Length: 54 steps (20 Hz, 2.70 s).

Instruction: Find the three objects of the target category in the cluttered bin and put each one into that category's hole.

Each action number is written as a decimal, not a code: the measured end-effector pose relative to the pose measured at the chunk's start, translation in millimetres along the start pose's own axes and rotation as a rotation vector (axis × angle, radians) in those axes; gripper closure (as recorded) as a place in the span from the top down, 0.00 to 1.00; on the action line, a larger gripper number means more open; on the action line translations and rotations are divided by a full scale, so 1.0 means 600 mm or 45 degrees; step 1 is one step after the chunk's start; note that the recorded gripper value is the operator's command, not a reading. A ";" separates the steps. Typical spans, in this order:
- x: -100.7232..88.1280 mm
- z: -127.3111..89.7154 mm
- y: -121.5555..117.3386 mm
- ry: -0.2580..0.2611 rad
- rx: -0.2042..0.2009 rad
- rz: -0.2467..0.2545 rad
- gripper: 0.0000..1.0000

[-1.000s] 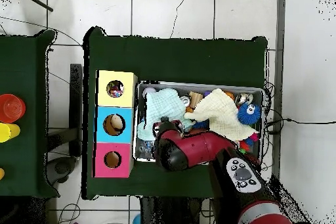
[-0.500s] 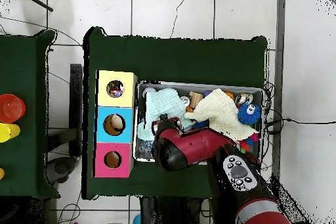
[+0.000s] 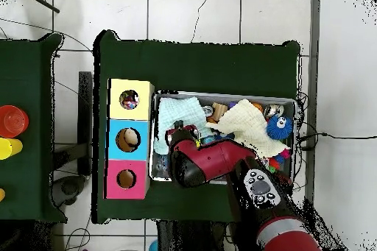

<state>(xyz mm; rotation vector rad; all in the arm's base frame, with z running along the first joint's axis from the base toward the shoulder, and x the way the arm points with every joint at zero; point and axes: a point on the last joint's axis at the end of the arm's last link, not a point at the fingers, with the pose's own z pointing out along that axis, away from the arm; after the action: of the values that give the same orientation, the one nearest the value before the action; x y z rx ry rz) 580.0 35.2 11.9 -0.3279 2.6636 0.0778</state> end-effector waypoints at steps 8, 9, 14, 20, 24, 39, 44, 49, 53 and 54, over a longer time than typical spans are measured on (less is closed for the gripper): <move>0.002 0.002 0.001 0.004 -0.001 0.000 1.00; 0.003 0.002 0.001 0.005 -0.001 0.000 1.00; 0.004 0.003 0.001 0.007 0.001 -0.002 1.00; 0.004 0.007 0.004 -0.016 0.009 -0.017 1.00; -0.001 0.013 0.005 -0.063 0.004 -0.019 1.00; -0.014 0.032 0.002 -0.161 -0.011 -0.006 0.00; -0.014 0.032 0.002 -0.161 -0.011 -0.005 0.00; -0.015 0.032 0.001 -0.162 -0.010 -0.006 0.00; -0.028 0.013 -0.004 -0.184 -0.006 -0.004 0.00; -0.033 0.005 -0.007 -0.193 -0.008 0.002 0.00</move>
<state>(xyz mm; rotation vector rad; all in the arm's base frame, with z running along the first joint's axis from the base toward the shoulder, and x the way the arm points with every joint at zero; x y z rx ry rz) 599.4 35.9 18.3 -0.3089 2.5144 0.1076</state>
